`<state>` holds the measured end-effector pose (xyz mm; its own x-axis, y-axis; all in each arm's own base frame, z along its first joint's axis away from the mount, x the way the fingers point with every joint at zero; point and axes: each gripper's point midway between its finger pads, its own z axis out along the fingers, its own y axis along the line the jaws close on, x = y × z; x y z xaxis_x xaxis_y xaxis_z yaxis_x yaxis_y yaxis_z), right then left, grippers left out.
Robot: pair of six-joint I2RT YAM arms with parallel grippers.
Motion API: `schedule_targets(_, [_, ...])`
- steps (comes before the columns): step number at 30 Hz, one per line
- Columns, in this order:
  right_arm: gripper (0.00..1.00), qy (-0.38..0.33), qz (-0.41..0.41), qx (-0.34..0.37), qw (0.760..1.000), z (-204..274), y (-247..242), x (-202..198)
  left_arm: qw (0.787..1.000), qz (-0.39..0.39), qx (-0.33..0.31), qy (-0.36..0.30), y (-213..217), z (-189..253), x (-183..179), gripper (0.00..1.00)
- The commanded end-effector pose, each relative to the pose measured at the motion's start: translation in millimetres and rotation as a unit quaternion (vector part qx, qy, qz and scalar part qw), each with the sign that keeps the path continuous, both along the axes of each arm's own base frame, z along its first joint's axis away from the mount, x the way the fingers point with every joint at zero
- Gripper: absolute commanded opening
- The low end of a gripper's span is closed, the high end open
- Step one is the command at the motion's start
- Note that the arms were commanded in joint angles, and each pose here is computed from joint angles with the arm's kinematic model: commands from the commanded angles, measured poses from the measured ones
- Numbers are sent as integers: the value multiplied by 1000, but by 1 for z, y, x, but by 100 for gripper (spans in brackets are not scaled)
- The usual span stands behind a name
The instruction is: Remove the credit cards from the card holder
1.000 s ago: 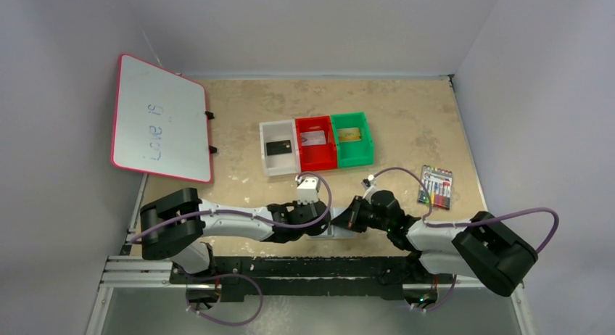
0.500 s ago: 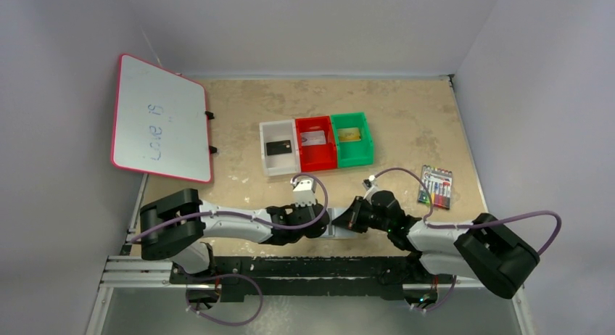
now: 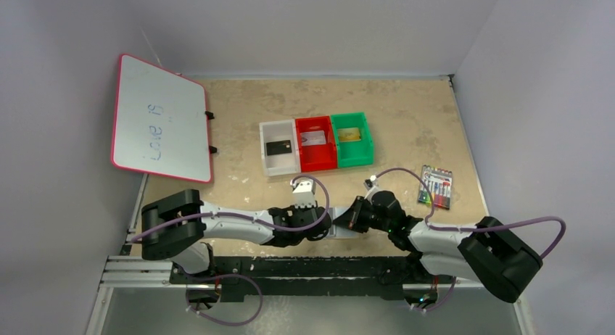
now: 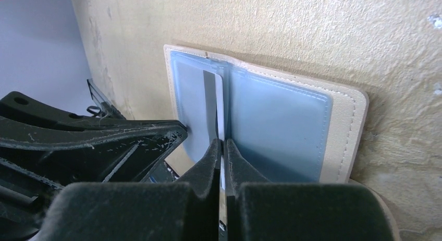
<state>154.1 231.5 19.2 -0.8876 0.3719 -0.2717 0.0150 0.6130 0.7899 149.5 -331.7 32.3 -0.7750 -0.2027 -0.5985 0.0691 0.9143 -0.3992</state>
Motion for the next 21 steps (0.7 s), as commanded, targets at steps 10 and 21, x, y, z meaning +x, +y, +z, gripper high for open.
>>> schedule_targets(10, [0, -13, -15, -1, 1000, 4, -1, 9, 999, 3, 41, -3, 6, -12, -5, 0])
schedule_targets(21, [8, -26, -20, 25, 999, 17, -2, 6, 996, 27, 80, 6, 27, -32, -6, 0])
